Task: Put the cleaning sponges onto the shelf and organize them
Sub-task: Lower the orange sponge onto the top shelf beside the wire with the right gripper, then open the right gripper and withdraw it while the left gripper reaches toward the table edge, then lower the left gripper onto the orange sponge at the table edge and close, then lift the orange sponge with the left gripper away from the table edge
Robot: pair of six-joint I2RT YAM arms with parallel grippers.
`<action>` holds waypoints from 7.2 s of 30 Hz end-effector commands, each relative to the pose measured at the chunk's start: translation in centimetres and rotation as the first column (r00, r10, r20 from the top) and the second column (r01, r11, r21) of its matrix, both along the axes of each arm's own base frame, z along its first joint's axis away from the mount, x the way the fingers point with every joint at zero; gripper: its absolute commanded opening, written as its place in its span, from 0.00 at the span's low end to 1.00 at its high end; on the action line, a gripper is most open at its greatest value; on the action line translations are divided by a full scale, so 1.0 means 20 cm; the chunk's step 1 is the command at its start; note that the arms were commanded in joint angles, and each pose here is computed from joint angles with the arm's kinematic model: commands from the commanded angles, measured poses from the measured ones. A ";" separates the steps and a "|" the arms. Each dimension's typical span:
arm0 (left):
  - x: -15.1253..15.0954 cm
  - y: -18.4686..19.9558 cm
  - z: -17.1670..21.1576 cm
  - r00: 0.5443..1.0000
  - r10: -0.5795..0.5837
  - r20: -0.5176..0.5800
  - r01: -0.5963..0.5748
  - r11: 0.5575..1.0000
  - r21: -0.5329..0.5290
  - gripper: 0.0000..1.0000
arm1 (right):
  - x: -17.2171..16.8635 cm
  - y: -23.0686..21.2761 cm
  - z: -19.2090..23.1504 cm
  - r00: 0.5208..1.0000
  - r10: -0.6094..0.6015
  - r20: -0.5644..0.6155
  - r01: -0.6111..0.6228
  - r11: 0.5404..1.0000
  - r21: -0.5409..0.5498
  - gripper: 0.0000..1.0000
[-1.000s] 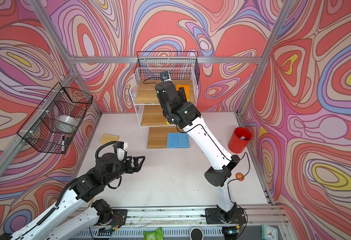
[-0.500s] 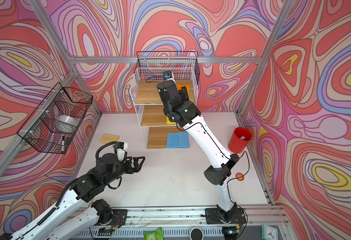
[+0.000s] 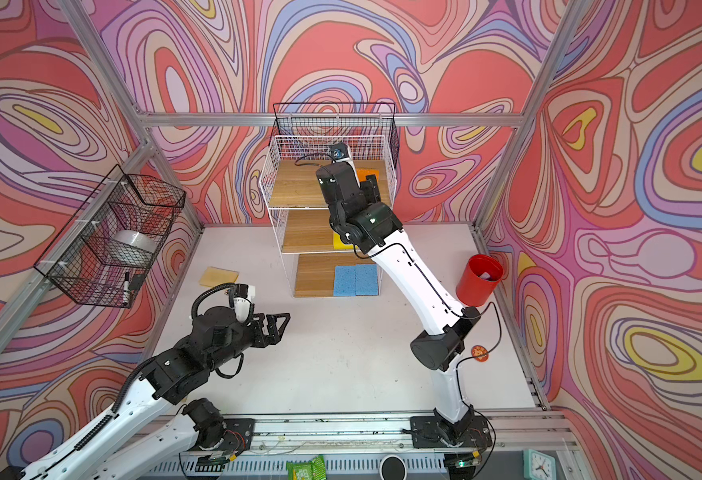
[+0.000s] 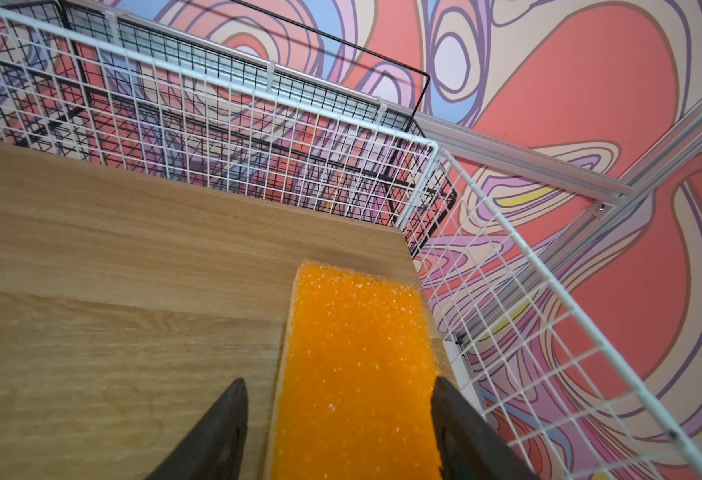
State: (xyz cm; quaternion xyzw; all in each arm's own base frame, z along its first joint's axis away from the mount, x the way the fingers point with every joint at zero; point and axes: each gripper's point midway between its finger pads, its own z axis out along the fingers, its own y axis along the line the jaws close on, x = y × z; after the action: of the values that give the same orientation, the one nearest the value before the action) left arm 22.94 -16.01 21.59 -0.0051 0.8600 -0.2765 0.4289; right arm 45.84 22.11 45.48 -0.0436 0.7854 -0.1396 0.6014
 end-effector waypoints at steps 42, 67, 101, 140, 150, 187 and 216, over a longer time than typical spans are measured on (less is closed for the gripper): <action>0.02 0.18 0.31 0.992 0.086 0.094 -0.101 0.982 0.161 1.00 | -0.41 0.05 0.37 0.955 0.256 0.149 -0.277 0.949 0.152 0.85; 0.20 0.62 -0.20 0.812 0.511 -0.281 -0.432 0.851 0.299 0.93 | -1.04 0.02 -0.66 0.855 0.500 -0.141 -0.411 0.817 0.405 0.85; -0.40 1.20 -0.71 0.095 0.929 -0.359 -0.754 0.303 0.582 0.90 | -0.95 0.21 -1.50 0.645 0.619 -0.448 -0.365 0.765 0.531 0.81; -0.47 1.32 -1.03 -0.109 0.816 -0.568 -0.818 0.251 0.517 0.85 | -0.91 0.18 -1.58 0.654 0.576 -0.490 -0.332 0.801 0.499 0.83; -0.40 1.32 -1.02 -0.058 0.808 -0.586 -0.823 0.293 0.486 0.65 | -0.90 0.18 -1.60 0.650 0.573 -0.498 -0.327 0.803 0.498 0.83; -0.04 0.99 -0.90 0.299 0.700 -0.648 -0.720 0.611 0.329 0.00 | -0.87 0.15 -1.62 0.665 0.545 -0.510 -0.311 0.823 0.475 0.83; 0.06 0.06 -0.91 0.684 0.382 -0.622 -0.039 0.870 0.492 0.17 | -0.96 -0.09 -1.64 0.707 0.451 -0.546 -0.176 0.859 0.481 0.83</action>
State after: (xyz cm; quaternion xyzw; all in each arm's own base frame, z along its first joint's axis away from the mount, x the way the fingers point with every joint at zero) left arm 25.40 -15.03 3.75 -0.1352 0.9853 -0.0210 0.1020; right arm 26.79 21.33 12.75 -0.1165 0.9306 0.1632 0.3063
